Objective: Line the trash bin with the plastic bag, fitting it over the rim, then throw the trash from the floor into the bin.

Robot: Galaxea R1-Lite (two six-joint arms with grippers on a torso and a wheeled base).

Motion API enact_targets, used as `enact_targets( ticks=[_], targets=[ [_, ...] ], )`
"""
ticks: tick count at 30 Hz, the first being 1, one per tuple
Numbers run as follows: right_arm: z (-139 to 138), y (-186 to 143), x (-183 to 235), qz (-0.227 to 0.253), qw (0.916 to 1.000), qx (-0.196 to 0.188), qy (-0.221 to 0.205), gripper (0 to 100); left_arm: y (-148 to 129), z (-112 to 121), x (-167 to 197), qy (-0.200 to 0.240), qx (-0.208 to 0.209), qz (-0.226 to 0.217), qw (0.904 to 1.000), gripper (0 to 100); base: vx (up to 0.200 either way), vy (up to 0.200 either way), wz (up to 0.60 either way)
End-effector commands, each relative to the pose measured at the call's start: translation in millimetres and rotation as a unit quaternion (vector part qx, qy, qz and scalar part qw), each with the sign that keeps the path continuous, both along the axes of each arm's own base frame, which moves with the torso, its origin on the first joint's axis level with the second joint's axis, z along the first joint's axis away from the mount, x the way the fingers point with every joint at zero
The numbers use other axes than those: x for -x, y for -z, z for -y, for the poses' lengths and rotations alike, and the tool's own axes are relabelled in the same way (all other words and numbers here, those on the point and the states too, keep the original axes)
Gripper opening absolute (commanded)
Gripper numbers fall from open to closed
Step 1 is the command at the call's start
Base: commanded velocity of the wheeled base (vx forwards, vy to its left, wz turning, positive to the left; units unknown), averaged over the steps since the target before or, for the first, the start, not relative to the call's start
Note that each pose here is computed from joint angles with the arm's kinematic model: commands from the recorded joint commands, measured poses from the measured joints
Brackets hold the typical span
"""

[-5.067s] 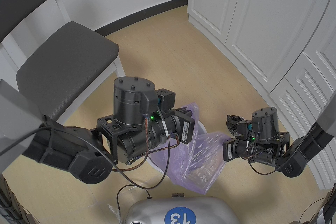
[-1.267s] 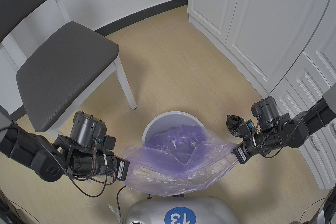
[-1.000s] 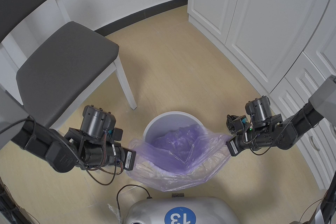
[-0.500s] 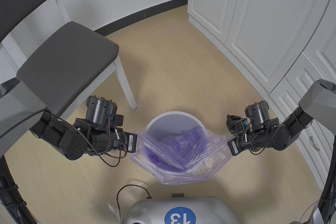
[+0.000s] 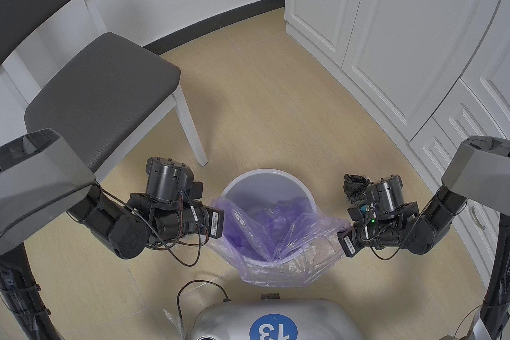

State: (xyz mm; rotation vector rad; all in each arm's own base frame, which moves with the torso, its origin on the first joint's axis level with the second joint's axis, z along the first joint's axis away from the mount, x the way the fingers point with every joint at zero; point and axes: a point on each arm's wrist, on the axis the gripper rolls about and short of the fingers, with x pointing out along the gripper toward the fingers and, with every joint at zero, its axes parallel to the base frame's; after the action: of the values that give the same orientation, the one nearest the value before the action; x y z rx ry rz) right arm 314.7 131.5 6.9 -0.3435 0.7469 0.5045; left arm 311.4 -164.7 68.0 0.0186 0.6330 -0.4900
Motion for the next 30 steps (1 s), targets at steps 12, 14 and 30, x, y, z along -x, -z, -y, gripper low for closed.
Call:
enact_targets(
  ticks=[12,14,30],
  targets=[
    [15,-46,44,0.091,0.9953,-0.016,-0.028,100,3,-10,-6,-0.024,-0.004,0.008,0.9997,0,0.0,0.0,0.0],
    [2,-58,54,0.112,0.992,-0.03,-0.05,100,0,-10,-5,-0.023,0.0,0.017,0.9996,0,0.0,0.0,0.0],
    [-115,-21,48,0.126,0.9802,-0.12,-0.094,100,15,-4,-12,-0.031,0.007,0.048,0.9983,0,0.0,0.0,0.0]
  ],
)
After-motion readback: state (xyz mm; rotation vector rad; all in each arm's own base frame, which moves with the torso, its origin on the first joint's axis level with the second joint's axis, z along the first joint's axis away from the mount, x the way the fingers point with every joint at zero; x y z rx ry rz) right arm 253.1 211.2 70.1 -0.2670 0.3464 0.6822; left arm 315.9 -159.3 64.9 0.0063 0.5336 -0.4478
